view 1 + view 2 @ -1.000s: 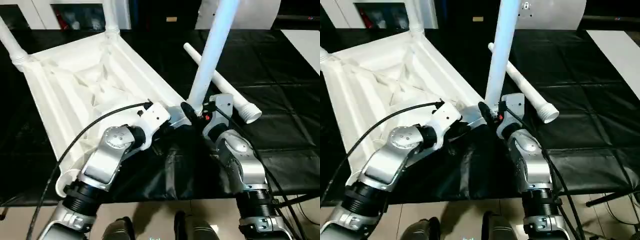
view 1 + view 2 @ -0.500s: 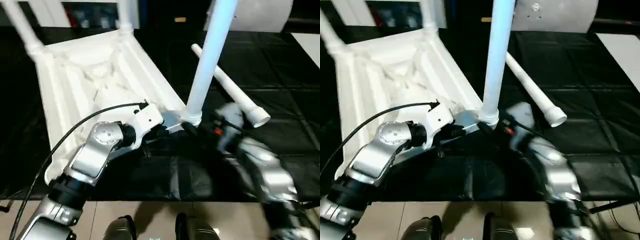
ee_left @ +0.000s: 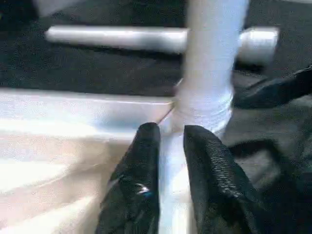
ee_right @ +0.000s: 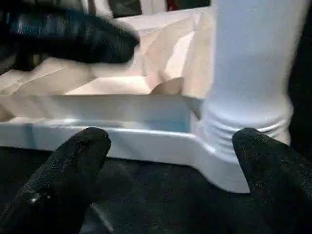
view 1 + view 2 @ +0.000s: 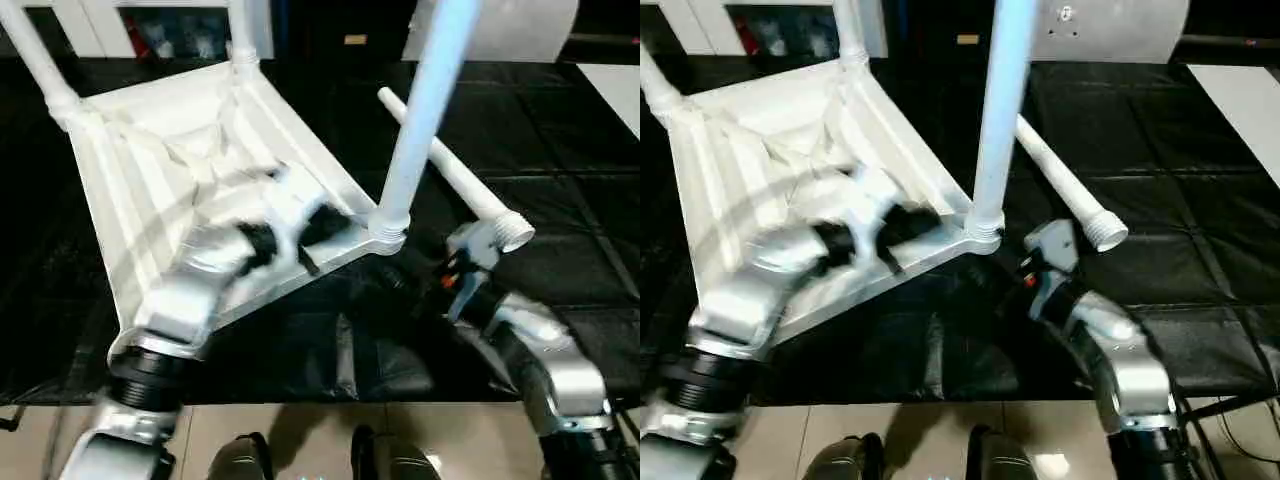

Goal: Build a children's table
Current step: Rotate leg to tighten, then rotate table base

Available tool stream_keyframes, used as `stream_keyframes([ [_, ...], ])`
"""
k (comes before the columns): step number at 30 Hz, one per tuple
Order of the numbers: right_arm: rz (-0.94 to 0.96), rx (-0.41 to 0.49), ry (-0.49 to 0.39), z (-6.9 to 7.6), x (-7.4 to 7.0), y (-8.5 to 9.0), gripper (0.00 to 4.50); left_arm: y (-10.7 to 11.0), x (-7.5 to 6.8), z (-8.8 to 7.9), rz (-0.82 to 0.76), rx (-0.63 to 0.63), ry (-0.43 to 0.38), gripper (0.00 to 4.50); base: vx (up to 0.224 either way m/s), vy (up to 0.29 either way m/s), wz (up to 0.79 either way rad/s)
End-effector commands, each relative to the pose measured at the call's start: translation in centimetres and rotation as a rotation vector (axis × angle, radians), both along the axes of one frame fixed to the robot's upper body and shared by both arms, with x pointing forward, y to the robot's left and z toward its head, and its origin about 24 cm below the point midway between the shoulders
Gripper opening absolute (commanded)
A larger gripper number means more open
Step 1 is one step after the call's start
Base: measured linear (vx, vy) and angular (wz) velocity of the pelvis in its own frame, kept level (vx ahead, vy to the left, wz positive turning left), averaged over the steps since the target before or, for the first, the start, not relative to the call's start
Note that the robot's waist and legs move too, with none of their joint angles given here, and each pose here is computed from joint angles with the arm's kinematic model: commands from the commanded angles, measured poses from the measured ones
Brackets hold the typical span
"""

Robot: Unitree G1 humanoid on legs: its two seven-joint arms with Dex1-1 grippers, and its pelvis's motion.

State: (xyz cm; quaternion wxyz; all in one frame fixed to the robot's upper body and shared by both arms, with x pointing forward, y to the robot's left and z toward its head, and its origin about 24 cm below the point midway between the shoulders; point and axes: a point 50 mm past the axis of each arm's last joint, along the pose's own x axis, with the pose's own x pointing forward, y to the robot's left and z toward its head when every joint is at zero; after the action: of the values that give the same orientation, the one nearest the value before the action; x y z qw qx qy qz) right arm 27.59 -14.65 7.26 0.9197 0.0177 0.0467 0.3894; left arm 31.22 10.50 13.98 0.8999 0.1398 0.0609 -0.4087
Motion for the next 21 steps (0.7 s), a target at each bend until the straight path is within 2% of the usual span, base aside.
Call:
stream_keyframes([
  [1, 0.029, -0.019, 0.004, 0.1, -0.3, 0.7, 4.5, 1.4, -0.1, 0.4, 0.07, 0.026, 0.003, 0.94, 0.0, 0.0, 0.0],
  [2, 0.037, -0.029, 0.009, 0.1, -0.3, 0.9, 4.5, 2.1, -0.2, 0.5, 0.095, 0.04, 0.002, 0.94, 0.0, 0.0, 0.0],
  [3, 0.058, -0.063, 0.029, -0.1, -0.2, 1.8, 4.5, 4.9, -0.6, 1.1, 0.19, 0.122, -0.001, 0.94, 0.0, 0.0, 0.0],
  [4, 0.053, -0.08, 0.035, -0.2, -0.1, 2.0, 4.5, 6.1, -1.0, 1.2, 0.227, 0.169, 0.001, 0.94, 0.0, 0.0, 0.0],
  [6, 0.058, -0.099, 0.033, -0.3, 0.1, 2.4, 4.5, 8.0, -1.5, 1.4, 0.281, 0.237, 0.013, 0.78, 0.0, 0.0, 0.0],
  [9, 0.066, -0.118, 0.044, -0.4, 0.5, 2.9, 4.5, 11.1, -2.2, 1.7, 0.398, 0.39, 0.019, 0.78, 0.0, 0.0, 0.0],
  [11, 0.062, -0.133, 0.052, -0.5, 0.8, 3.0, 4.5, 12.5, -2.5, 1.8, 0.454, 0.447, 0.025, 0.68, 0.0, 0.0, 0.0],
  [12, 0.053, -0.153, 0.056, -0.6, 1.1, 3.0, 4.5, 13.4, -2.7, 2.0, 0.494, 0.484, 0.034, 0.52, 0.0, 0.0, 0.0],
  [16, 0.005, -0.188, 0.044, -0.6, 2.5, 3.0, 4.5, 15.0, -3.3, 1.9, 0.551, 0.581, 0.073, 0.23, 0.0, 0.0, 0.0],
  [17, -0.006, -0.189, 0.04, -0.5, 2.8, 3.0, 4.5, 15.2, -3.3, 1.9, 0.557, 0.602, 0.077, 0.07, 0.0, 0.0, 0.0],
  [19, -0.014, -0.19, 0.037, -0.4, 3.0, 3.0, 4.5, 15.3, -3.4, 1.8, 0.556, 0.609, 0.091, 0.03, 0.0, 0.0, 0.0],
  [21, -0.019, -0.193, 0.031, -0.2, 3.5, 3.1, 4.5, 15.3, -3.8, 0.8, 0.533, 0.646, 0.154, 0.03, 0.0, 0.0, 0.0],
])
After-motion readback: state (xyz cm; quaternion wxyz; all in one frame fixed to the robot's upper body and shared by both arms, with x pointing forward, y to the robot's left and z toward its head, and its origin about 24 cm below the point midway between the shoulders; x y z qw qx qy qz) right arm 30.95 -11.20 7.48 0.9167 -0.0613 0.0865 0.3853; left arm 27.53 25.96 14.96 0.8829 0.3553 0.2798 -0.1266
